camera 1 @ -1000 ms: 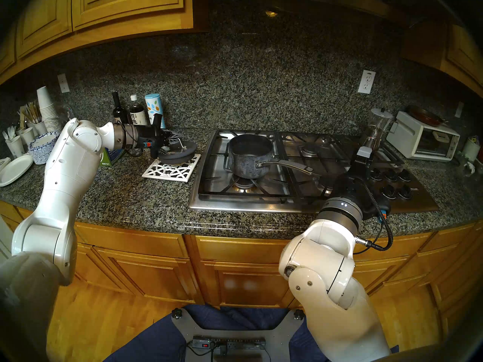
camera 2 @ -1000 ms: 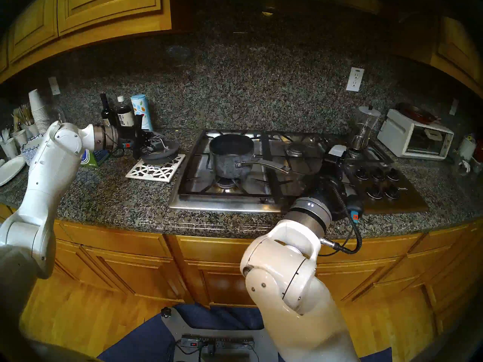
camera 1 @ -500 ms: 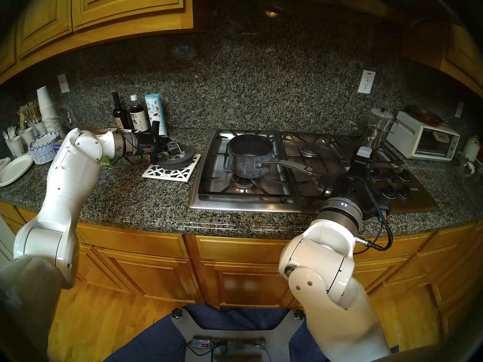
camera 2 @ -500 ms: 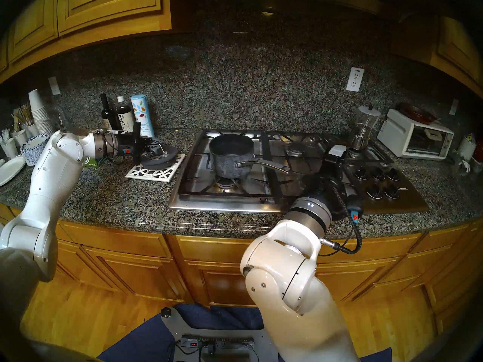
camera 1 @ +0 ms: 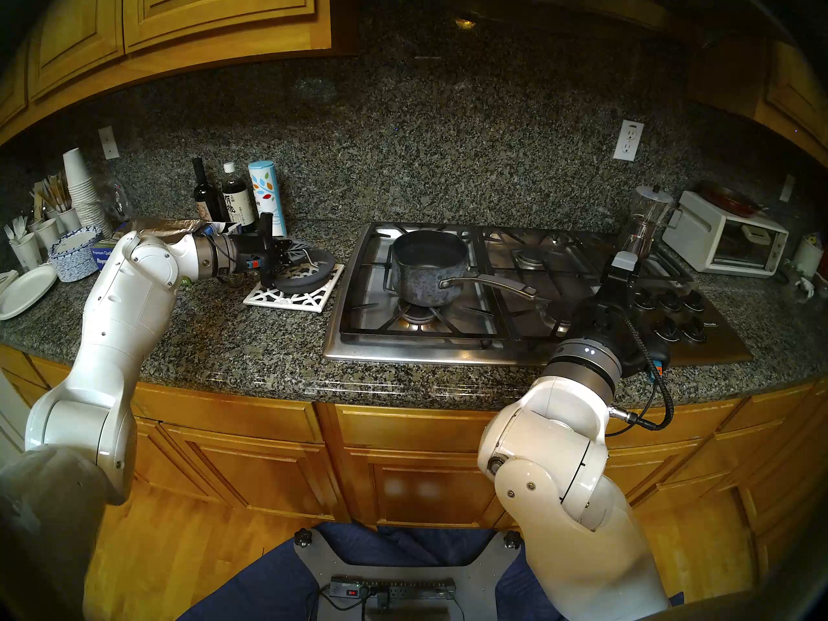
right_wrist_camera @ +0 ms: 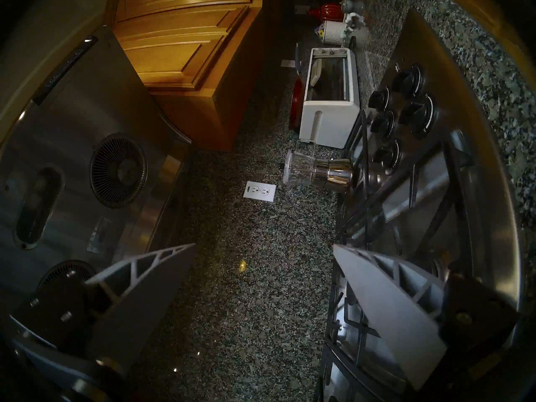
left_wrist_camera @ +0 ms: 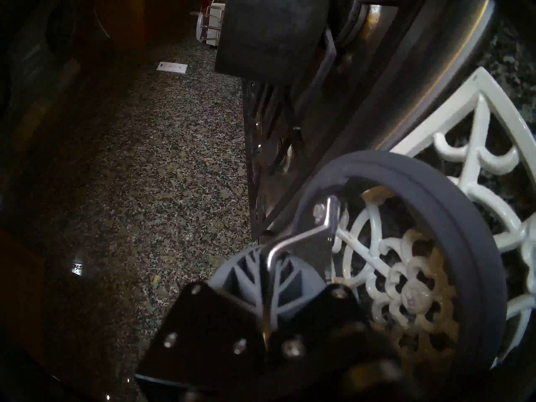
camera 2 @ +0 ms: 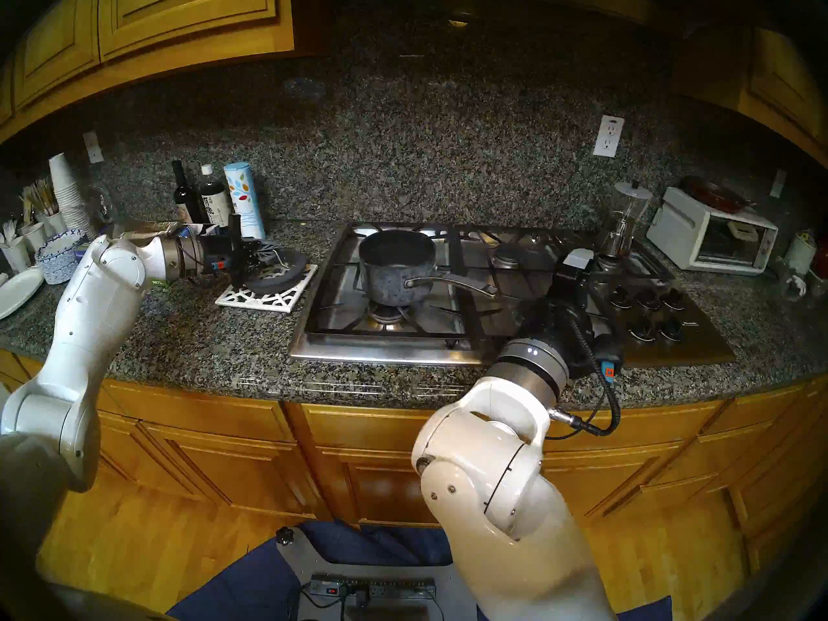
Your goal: Pick up the pot, put it on the stove, take off the pot lid
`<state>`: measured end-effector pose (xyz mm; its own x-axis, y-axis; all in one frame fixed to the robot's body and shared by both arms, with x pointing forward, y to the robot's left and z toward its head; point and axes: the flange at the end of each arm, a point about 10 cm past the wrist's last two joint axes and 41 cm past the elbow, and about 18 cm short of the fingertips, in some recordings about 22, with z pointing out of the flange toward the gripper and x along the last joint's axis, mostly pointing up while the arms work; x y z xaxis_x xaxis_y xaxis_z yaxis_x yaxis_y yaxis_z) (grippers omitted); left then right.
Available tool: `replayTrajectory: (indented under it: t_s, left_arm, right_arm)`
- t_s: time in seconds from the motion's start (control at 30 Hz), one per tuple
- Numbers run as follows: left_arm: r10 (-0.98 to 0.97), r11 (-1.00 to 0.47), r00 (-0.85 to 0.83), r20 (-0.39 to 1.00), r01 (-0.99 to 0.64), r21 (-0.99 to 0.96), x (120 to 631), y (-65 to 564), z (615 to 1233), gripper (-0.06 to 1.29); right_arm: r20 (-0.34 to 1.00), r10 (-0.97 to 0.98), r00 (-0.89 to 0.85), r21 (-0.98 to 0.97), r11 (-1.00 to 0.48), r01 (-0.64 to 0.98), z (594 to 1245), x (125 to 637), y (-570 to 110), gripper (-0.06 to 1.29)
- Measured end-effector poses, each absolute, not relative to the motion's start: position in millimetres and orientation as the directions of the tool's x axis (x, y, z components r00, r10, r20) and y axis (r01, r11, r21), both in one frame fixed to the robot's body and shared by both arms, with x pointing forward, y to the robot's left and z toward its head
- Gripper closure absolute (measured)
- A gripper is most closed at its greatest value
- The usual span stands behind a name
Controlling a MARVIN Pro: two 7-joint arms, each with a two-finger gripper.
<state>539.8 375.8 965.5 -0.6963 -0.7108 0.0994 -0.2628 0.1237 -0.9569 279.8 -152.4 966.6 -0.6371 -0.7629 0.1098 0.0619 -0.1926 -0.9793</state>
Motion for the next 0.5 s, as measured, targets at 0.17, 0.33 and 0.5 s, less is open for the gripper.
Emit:
replayTrajectory:
  t_s: [0.17,0.33,0.5]
  left_arm:
    - [-0.714,0.131,-0.694,0.088,-0.256,-0.958,538.3,377.8,964.6,1.25]
    - [-0.715,0.142,-0.695,0.073,-0.247,-0.959,536.3,378.9,964.7,1.25]
    - [-0.714,0.141,-0.698,0.049,-0.212,-0.967,534.4,380.7,974.4,1.25]
  right_arm:
    - [0.11,-0.763,-0.637,-0.979,-0.193,0.062,966.6,279.8,-152.4,-0.01]
    - [0.11,-0.763,-0.637,-0.979,-0.193,0.062,966.6,279.8,-152.4,0.0]
    - [0.11,-0.763,-0.637,-0.979,-0.193,0.062,966.7,279.8,-152.3,0.0]
